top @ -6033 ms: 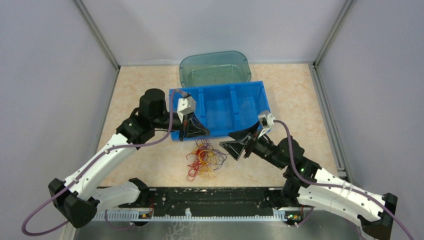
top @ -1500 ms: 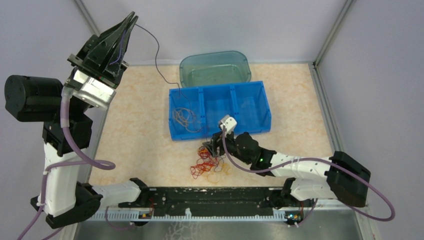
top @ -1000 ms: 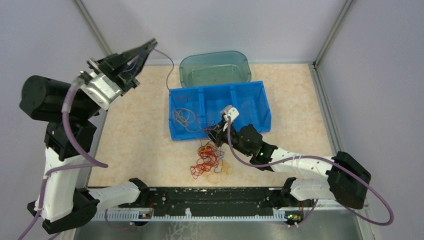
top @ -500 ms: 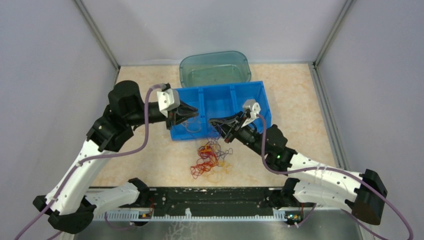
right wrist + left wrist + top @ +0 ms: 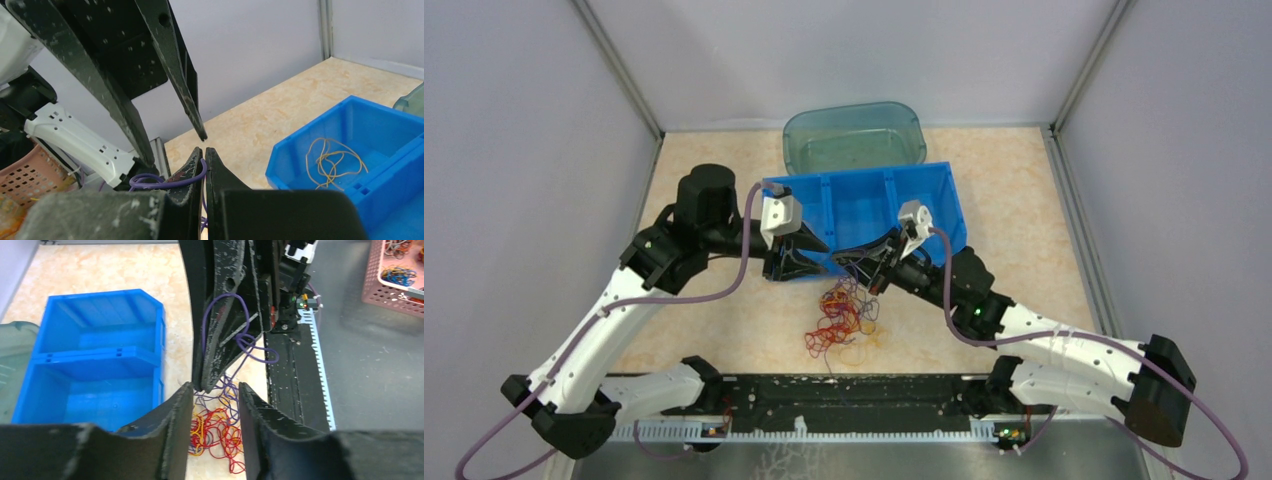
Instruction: Untangle the cables
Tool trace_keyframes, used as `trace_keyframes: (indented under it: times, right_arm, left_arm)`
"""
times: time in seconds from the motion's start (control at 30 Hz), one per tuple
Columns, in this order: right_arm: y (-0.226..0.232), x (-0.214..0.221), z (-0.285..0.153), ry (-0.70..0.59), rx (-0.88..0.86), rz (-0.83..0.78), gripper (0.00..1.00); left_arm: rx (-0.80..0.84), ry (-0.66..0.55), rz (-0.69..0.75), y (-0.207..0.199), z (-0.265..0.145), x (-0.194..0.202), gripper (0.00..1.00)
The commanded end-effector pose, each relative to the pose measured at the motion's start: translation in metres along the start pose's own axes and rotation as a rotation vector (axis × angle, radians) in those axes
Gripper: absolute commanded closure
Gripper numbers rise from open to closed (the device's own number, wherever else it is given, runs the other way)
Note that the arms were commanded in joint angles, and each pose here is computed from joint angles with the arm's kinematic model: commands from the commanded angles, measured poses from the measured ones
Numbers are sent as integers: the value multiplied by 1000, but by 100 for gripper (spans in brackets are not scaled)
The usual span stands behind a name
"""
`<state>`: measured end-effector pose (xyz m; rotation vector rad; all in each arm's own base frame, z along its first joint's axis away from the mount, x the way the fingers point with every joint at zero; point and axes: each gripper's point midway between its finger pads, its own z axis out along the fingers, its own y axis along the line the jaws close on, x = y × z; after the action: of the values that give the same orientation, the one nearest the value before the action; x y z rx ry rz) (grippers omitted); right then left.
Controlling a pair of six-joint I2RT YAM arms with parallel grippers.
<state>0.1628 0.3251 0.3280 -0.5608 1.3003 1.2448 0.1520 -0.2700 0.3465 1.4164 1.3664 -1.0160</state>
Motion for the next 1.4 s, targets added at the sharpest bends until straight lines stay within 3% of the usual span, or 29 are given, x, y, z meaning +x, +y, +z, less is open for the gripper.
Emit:
trace_keyframes:
  times: [0.0, 0.5, 0.93, 1.07, 1.17, 1.37]
  right_arm:
    - [22, -50, 10, -124, -78, 9, 100]
    - [36, -53, 17, -132, -153, 68, 100]
    - [42, -59, 18, -164, -184, 103, 100]
    - [41, -54, 18, -150, -184, 105, 100]
    - [42, -51, 18, -138, -192, 103, 83]
    - [42, -39, 12, -91, -190, 98, 52]
  left_arm:
    - [78, -19, -27, -20, 0, 8, 50]
    - [101, -98, -185, -22, 10, -1, 55]
    - [91, -130, -343, -18, 15, 3, 66]
    - [80, -150, -350, -16, 11, -4, 75]
    - [72, -151, -351, -16, 9, -3, 82]
    - [59, -142, -335, -15, 7, 0, 87]
